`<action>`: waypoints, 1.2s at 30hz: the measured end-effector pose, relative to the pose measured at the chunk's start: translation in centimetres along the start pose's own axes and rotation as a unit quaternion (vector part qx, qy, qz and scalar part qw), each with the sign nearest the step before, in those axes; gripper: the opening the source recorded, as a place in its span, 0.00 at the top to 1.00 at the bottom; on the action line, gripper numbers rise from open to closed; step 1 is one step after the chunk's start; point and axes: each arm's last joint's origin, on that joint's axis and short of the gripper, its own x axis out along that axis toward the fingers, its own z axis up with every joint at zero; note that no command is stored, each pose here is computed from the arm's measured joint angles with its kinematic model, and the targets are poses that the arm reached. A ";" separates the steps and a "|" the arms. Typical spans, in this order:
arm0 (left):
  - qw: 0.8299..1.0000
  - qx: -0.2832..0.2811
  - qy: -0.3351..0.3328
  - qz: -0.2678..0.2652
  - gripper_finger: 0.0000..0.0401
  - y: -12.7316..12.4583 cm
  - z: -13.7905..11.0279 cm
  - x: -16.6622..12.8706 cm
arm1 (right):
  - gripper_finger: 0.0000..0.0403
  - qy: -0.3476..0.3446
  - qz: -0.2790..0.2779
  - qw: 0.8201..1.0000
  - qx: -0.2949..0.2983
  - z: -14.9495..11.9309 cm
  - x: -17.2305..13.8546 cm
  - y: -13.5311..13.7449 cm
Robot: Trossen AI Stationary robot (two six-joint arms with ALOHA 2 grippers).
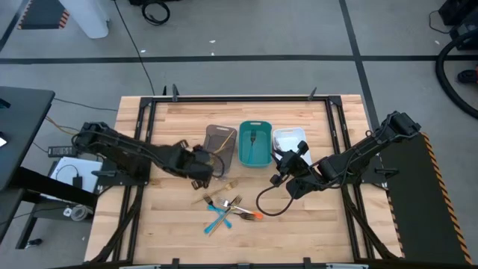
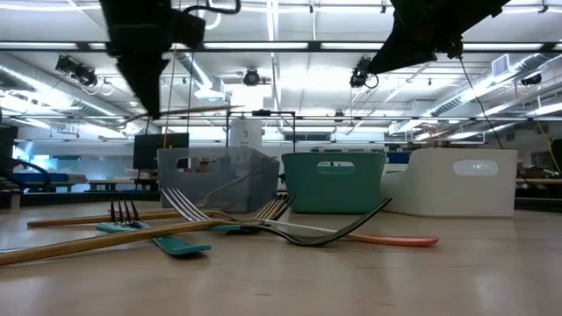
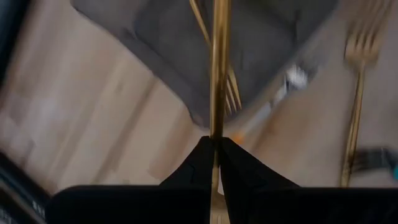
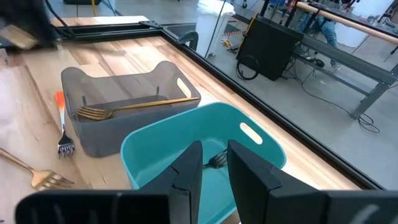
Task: Sort silverware by color (type)
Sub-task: Put the gold fork into the black bin
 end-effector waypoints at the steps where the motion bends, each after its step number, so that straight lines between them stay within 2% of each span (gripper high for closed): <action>1: 1.000 -0.007 -0.015 -0.003 0.94 0.4 0.3 -0.3 | 0.79 0.000 0.000 1.000 -0.001 0.0 0.0 0.0; 8: 0.994 -0.034 -0.106 -0.002 0.94 2.4 2.7 -0.8 | 0.79 -0.003 0.003 1.000 0.000 0.1 0.0 0.1; 16: 0.981 -0.049 -0.187 -0.026 0.94 2.8 5.1 0.0 | 0.79 -0.001 0.007 1.000 0.000 0.1 0.0 0.1; 24: 0.972 -0.076 -0.221 -0.030 0.94 3.0 4.3 4.1 | 0.79 0.000 0.009 1.000 -0.001 0.1 0.0 0.1; 28: 0.965 -0.096 -0.240 -0.038 0.94 3.4 4.1 5.2 | 0.79 0.000 0.008 1.000 -0.001 0.1 0.0 0.1; 36: 0.966 -0.116 -0.225 -0.053 0.94 3.9 2.6 7.6 | 0.79 0.001 0.009 1.000 -0.002 0.0 0.1 0.3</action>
